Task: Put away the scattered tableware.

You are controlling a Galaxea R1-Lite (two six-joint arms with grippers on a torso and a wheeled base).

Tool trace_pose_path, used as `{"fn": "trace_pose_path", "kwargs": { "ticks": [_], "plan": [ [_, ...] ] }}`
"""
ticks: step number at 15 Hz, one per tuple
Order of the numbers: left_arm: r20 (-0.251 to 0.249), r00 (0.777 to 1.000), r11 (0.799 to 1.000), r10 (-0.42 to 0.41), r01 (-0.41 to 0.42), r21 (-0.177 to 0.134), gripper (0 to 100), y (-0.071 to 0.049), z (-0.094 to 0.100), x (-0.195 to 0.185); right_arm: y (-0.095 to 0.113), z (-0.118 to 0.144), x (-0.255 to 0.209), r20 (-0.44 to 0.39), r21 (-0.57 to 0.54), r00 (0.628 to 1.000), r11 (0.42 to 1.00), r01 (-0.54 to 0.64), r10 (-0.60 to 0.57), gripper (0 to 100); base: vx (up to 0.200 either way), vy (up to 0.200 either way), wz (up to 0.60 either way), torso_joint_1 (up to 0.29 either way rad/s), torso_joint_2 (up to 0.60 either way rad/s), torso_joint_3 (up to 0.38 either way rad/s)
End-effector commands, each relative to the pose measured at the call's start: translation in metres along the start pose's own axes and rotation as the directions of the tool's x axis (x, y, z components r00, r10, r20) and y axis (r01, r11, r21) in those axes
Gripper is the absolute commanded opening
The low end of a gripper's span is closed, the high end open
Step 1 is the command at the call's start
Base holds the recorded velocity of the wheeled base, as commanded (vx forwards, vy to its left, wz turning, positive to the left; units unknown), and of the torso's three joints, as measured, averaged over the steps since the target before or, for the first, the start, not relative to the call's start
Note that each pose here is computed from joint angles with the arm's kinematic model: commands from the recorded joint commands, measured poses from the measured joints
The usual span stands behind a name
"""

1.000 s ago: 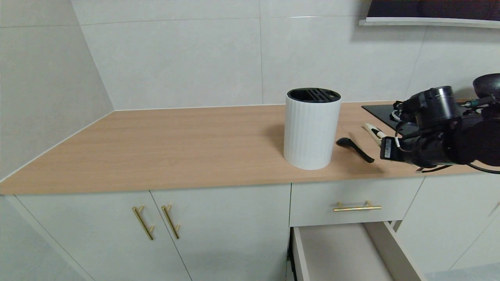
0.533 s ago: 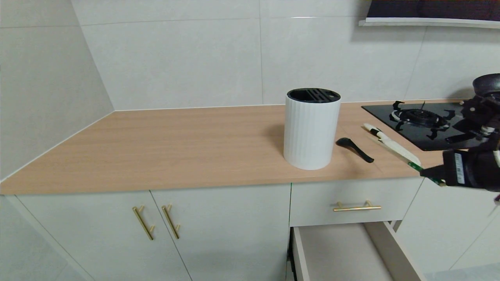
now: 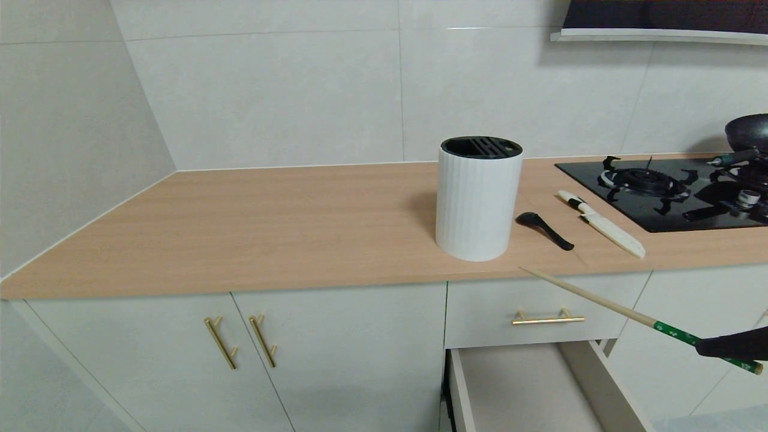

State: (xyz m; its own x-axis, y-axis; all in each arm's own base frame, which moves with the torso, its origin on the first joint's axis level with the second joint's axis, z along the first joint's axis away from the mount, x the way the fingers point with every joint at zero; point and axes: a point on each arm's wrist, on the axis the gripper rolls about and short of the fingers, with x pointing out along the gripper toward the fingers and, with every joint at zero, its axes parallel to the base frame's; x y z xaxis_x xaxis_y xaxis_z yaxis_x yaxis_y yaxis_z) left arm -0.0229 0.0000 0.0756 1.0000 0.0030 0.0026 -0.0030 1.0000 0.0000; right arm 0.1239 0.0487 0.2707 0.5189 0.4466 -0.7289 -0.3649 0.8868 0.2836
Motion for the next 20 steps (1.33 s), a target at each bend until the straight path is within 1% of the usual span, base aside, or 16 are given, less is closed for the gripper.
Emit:
{"fn": "trace_pose_path", "kwargs": {
  "ticks": [1, 3, 6, 11, 15, 20],
  "plan": [
    [-0.001, 1.0, 1.0, 0.0, 0.0, 0.0, 100, 0.0, 0.0, 0.0, -0.004, 0.001, 0.017, -0.062, 0.004, 0.998, 1.0, 0.005, -0.005, 0, 0.0, 0.0, 0.0, 0.0, 0.0, 0.0],
    [-0.001, 1.0, 1.0, 0.0, 0.0, 0.0, 100, 0.0, 0.0, 0.0, -0.007, 0.001, 0.026, -0.103, -0.025, 0.995, 1.0, 0.008, -0.011, 0, 0.0, 0.0, 0.0, 0.0, 0.0, 0.0],
    [-0.001, 1.0, 1.0, 0.0, 0.0, 0.0, 100, 0.0, 0.0, 0.0, -0.01, 0.002, 0.04, -0.154, -0.018, 0.988, 1.0, 0.014, -0.017, 0, 0.0, 0.0, 0.0, 0.0, 0.0, 0.0],
    [-0.001, 1.0, 1.0, 0.002, -0.002, 0.0, 100, 0.0, 0.0, 0.0, -0.015, 0.003, 0.058, -0.167, -0.016, 0.986, 1.0, 0.022, -0.024, 0, 0.0, 0.0, 0.0, 0.0, 0.0, 0.0],
    [-0.001, 1.0, 1.0, 0.0, 0.0, 0.0, 100, 0.0, 0.0, 0.0, -0.016, 0.004, 0.063, -0.183, -0.012, 0.983, 1.0, 0.023, -0.025, 0, 0.0, 0.0, 0.0, -0.015, 0.04, 0.031],
    [-0.001, 1.0, 1.0, 0.0, 0.0, 0.0, 100, 0.0, 0.0, 0.0, -0.016, 0.004, 0.067, -0.197, -0.011, 0.98, 1.0, 0.023, -0.024, 0, 0.0, 0.0, 0.0, -0.161, 0.41, 0.243]
  ]
}}
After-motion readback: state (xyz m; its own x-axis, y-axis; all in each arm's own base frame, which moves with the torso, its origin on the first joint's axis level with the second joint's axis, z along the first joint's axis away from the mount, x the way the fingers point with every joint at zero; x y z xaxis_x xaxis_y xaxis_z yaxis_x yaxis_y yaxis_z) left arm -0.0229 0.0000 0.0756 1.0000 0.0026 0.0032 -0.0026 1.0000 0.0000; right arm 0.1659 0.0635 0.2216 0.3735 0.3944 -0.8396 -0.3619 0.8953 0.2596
